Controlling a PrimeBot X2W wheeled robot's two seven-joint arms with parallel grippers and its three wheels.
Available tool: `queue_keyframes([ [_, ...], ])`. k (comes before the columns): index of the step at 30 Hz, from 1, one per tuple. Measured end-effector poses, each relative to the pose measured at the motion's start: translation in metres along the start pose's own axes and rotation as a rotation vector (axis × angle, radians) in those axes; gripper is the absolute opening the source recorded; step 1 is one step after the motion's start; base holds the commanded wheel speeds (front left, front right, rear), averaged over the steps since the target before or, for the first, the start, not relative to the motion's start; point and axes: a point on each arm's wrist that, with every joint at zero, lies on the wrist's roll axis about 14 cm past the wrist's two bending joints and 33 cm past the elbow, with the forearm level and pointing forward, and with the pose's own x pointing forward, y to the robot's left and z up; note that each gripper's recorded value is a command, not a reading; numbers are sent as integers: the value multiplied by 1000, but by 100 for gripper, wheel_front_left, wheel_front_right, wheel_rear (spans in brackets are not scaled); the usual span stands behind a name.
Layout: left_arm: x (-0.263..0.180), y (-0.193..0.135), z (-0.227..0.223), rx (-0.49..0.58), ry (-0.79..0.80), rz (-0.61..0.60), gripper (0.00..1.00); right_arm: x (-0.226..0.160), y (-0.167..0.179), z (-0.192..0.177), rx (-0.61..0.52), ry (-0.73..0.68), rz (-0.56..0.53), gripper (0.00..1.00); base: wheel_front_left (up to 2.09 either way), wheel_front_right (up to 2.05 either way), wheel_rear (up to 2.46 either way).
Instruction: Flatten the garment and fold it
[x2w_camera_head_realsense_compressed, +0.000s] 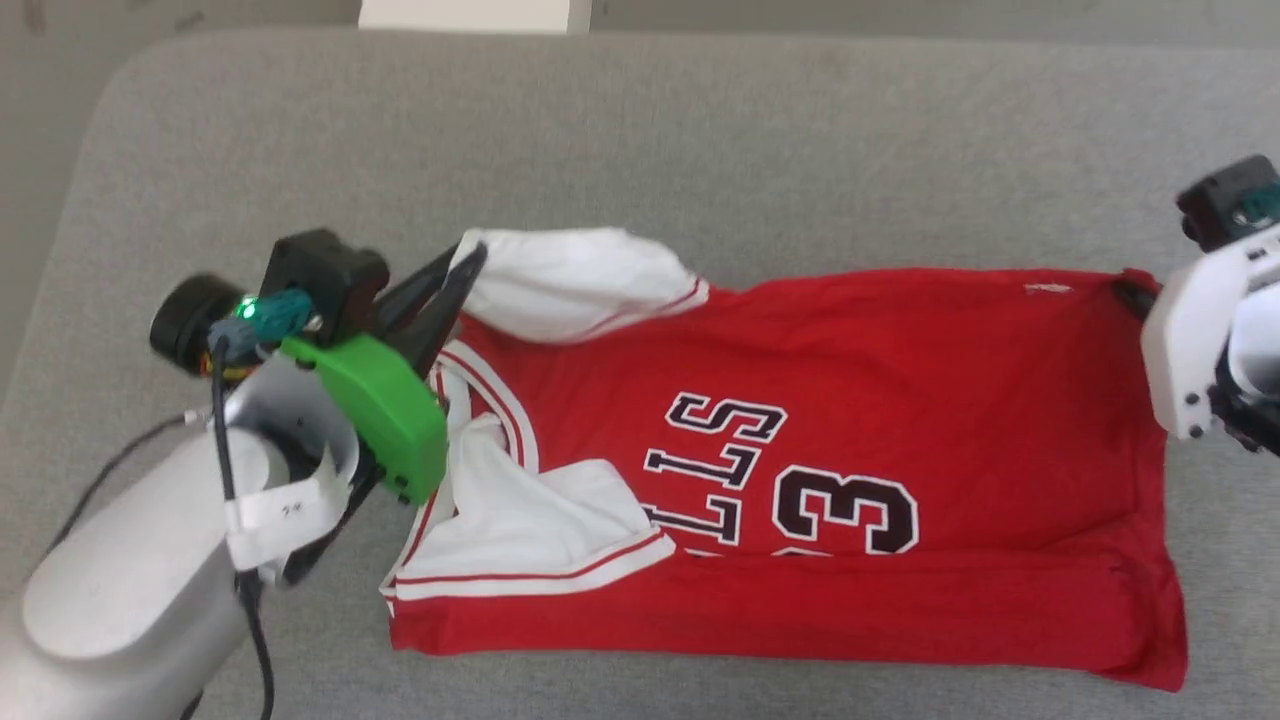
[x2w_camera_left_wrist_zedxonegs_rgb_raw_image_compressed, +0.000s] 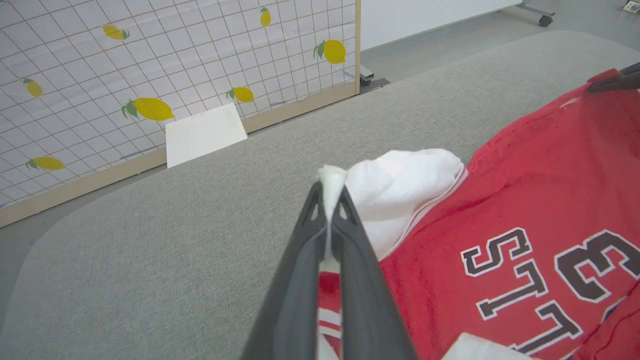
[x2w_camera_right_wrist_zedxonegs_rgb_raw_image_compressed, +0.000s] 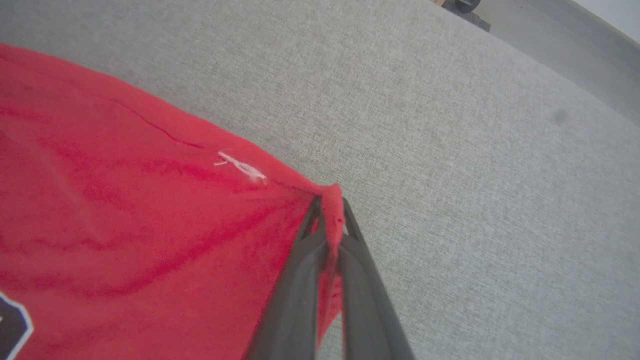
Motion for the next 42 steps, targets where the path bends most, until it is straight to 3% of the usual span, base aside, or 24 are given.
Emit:
queue_keyframes([
  [10,-49,-13,-12,-61,36,38,0,-51,1,-25,62,-68,-12,0,0,0,0],
  [18,-82,-25,-62,-148,173,68,0,-61,30,-78,138,21,40,0,0,0,0],
  [21,-90,-32,-86,-212,249,58,0,-61,34,-90,108,69,42,0,0,0,0],
  [31,-104,-40,-155,-224,489,31,0,-61,45,-116,30,217,69,0,0,0,0],
  [40,-89,-41,-166,-206,499,0,0,-60,50,-125,-17,267,84,0,0,0,0],
  [41,-87,-41,-166,-207,491,-4,0,-61,51,-125,-18,269,87,43,0,0,0],
  [42,-86,-42,-166,-209,483,-4,0,-61,52,-125,-15,268,87,100,0,0,0],
])
